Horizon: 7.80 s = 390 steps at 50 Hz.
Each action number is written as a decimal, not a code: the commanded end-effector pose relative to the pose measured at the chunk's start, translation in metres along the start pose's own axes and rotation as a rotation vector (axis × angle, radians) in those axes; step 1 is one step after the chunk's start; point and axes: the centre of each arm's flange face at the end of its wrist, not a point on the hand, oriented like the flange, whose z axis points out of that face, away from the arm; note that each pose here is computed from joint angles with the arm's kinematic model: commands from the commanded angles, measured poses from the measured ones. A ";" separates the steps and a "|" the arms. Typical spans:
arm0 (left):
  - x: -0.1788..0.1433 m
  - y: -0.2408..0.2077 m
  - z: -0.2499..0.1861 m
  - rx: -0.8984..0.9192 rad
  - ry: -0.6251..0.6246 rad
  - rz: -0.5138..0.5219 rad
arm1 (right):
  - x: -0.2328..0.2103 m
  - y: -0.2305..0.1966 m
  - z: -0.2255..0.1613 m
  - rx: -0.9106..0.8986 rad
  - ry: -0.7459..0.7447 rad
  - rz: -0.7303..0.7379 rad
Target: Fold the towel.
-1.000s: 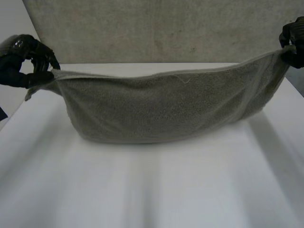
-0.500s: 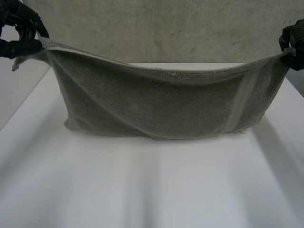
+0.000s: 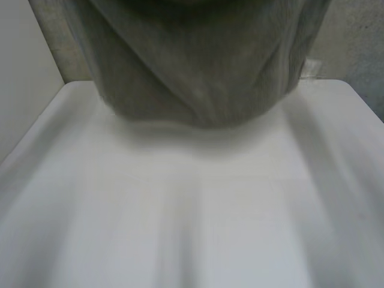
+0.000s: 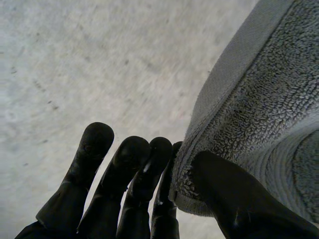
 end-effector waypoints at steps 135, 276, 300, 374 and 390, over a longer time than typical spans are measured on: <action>0.015 0.227 -0.166 -0.770 -0.174 0.208 | -0.042 0.174 -0.173 -0.740 -0.174 -0.298; 0.093 0.269 -0.192 -0.852 0.053 0.324 | -0.166 0.205 -0.281 -0.797 -0.517 -0.264; 0.075 0.310 -0.203 -0.940 -0.052 0.344 | -0.161 0.206 -0.285 -0.812 -0.503 -0.262; 0.155 0.275 -0.141 -0.701 0.001 0.126 | -0.178 0.123 -0.215 -0.628 -0.402 -0.188; 0.153 0.332 -0.180 -0.868 -0.076 0.136 | -0.199 0.197 -0.245 -0.846 -0.497 -0.064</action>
